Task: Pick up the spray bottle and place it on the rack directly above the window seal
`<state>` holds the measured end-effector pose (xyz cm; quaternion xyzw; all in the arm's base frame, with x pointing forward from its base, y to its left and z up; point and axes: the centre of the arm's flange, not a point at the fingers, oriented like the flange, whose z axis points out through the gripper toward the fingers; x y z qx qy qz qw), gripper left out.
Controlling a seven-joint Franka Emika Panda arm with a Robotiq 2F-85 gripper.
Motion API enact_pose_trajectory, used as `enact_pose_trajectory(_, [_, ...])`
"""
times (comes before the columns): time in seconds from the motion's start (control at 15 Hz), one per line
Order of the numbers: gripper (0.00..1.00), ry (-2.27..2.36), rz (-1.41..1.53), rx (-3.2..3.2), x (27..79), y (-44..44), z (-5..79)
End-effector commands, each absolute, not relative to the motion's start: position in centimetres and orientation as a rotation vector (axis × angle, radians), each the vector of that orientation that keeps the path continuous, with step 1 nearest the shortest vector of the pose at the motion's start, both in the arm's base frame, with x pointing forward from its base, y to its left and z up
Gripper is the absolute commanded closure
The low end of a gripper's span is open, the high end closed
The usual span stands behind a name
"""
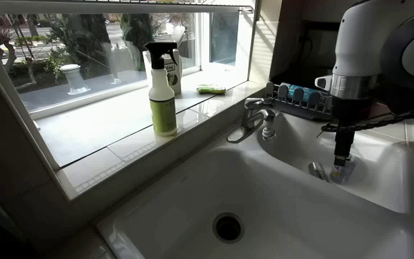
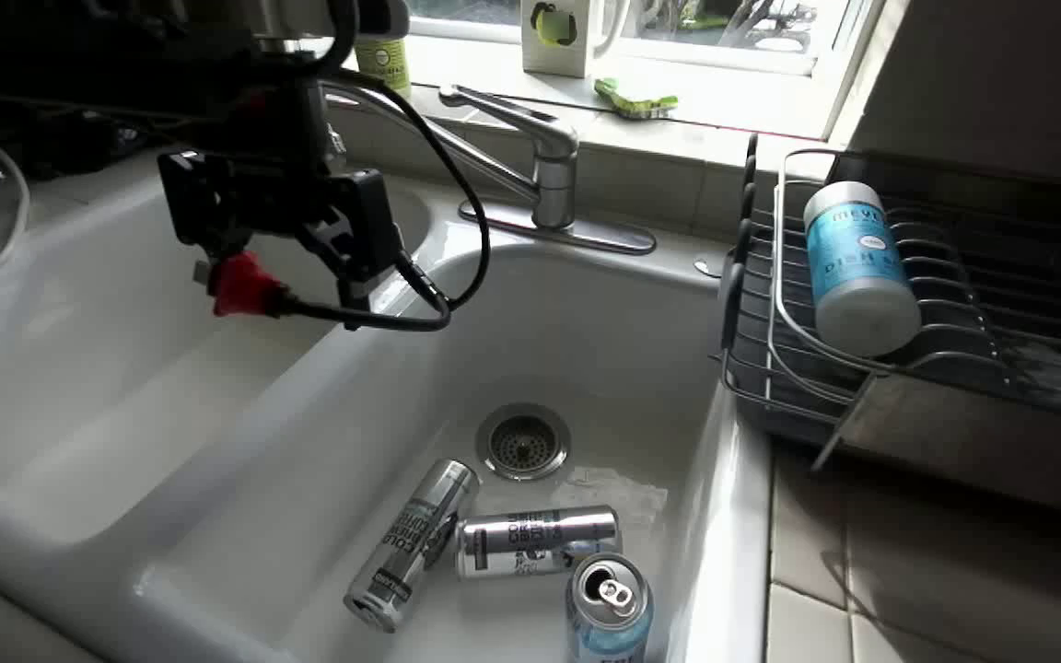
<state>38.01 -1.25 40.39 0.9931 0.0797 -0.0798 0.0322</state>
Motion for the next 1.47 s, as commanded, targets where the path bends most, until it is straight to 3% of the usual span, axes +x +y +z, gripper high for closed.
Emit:
enact_pose_trajectory(0.0, [0.00, 0.245, -0.246, 3.058, 38.0, -1.3, 40.4])
enact_pose_trajectory(0.27, [0.00, 0.243, -0.247, 3.058, 37.8, -1.2, 40.6])
enact_pose_trajectory(0.8, [0.00, 0.728, 0.053, 2.776, 40.0, 7.5, 49.8])
enact_pose_trajectory(1.4, [0.00, 1.174, 0.595, 2.553, 50.1, 14.8, 59.9])
